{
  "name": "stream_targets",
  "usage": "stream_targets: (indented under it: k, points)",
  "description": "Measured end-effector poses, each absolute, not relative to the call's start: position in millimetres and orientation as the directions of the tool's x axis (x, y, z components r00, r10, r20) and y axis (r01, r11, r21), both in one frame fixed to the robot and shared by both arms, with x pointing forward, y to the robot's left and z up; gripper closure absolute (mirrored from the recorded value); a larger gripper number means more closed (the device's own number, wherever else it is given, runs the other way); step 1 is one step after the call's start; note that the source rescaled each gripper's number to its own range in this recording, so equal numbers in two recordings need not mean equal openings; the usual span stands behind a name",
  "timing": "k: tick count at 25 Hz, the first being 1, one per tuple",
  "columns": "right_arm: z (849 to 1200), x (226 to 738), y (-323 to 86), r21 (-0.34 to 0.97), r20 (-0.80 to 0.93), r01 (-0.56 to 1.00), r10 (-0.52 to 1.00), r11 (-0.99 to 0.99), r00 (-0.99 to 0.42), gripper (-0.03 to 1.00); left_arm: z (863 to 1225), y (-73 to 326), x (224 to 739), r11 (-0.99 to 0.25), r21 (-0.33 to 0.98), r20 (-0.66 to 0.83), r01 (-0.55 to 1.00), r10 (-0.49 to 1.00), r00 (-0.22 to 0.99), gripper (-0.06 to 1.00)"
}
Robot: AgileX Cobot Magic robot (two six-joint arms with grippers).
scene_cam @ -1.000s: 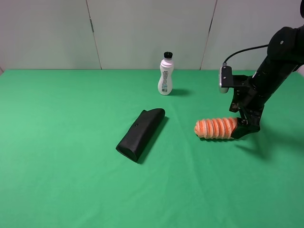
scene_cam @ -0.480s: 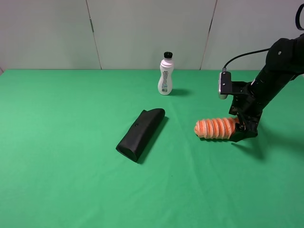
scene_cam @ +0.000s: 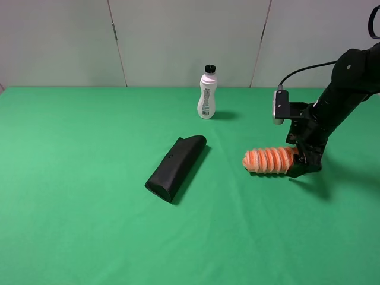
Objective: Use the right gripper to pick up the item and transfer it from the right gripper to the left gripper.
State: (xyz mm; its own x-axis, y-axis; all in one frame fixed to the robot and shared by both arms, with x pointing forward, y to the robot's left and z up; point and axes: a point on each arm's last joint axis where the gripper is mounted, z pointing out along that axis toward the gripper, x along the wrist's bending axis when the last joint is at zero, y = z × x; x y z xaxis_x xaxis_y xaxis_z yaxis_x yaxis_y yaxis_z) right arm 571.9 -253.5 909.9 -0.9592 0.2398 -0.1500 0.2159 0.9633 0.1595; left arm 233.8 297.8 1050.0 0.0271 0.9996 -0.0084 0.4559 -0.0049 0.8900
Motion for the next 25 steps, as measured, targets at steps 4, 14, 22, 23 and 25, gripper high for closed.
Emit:
stream_targets:
  k: [4,14,22,23,25]
  points:
    - [902.6,571.3,-253.5,0.151,-0.123,0.220,0.239,0.964,-0.963,-0.03,1050.0,297.8,233.8,-0.005,0.890,-0.008,0.456,1.000,0.027,-0.04]
    - [900.3,571.3,-254.0,0.142,-0.119,0.214,0.231,0.966,-0.966,0.62,1050.0,297.8,233.8,-0.005,0.890,-0.008,0.456,1.000,0.027,-0.04]
    - [900.1,570.8,-255.0,0.129,-0.118,0.200,0.216,0.971,-0.969,0.88,1050.0,297.8,233.8,-0.005,0.890,-0.008,0.456,1.000,0.027,-0.04]
    - [900.1,570.7,-255.1,0.128,-0.118,0.200,0.215,0.971,-0.970,0.88,1050.0,297.8,233.8,-0.005,0.890,-0.008,0.456,1.000,0.027,-0.04]
    - [900.1,570.7,-255.1,0.128,-0.118,0.200,0.215,0.971,-0.970,0.88,1050.0,297.8,233.8,-0.005,0.890,-0.008,0.456,1.000,0.027,-0.04]
